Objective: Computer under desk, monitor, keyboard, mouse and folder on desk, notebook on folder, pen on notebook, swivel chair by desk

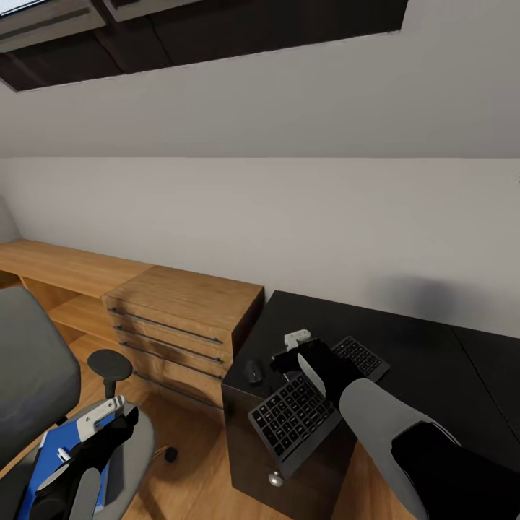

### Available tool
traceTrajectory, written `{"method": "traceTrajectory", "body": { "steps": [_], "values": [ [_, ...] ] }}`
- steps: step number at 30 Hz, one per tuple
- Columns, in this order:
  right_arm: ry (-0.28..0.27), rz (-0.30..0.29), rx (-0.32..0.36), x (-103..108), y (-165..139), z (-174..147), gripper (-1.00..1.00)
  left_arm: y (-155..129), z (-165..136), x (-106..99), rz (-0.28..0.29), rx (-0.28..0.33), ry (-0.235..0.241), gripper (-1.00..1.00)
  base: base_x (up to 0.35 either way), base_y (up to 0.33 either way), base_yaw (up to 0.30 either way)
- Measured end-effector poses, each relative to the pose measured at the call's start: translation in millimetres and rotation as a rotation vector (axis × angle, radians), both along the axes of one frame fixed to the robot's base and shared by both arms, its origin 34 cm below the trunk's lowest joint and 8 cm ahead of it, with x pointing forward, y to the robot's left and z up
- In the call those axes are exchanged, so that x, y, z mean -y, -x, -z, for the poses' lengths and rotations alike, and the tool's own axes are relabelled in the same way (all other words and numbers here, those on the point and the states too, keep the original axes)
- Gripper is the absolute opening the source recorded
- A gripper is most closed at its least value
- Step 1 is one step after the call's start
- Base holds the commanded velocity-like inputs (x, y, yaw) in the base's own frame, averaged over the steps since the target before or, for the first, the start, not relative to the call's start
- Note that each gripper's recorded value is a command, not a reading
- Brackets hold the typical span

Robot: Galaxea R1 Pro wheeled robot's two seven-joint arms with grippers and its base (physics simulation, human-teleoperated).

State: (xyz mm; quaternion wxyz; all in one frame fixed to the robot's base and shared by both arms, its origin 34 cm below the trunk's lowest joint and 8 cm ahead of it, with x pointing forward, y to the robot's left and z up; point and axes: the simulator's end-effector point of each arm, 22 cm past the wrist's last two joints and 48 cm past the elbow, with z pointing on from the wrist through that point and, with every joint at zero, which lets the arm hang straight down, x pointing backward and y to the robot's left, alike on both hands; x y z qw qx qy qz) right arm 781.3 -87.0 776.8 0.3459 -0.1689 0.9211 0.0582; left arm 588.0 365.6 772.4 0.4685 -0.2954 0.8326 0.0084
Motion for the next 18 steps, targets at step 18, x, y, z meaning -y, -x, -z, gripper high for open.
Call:
{"method": "traceTrajectory", "body": {
  "steps": [18],
  "values": [
    [-0.105,-0.064,0.159,-39.1,28.9,-55.1,1.0,1.8,2.1,4.1,0.006,-0.002,0.007,1.0,0.0,0.0,0.0]
  ]
}}
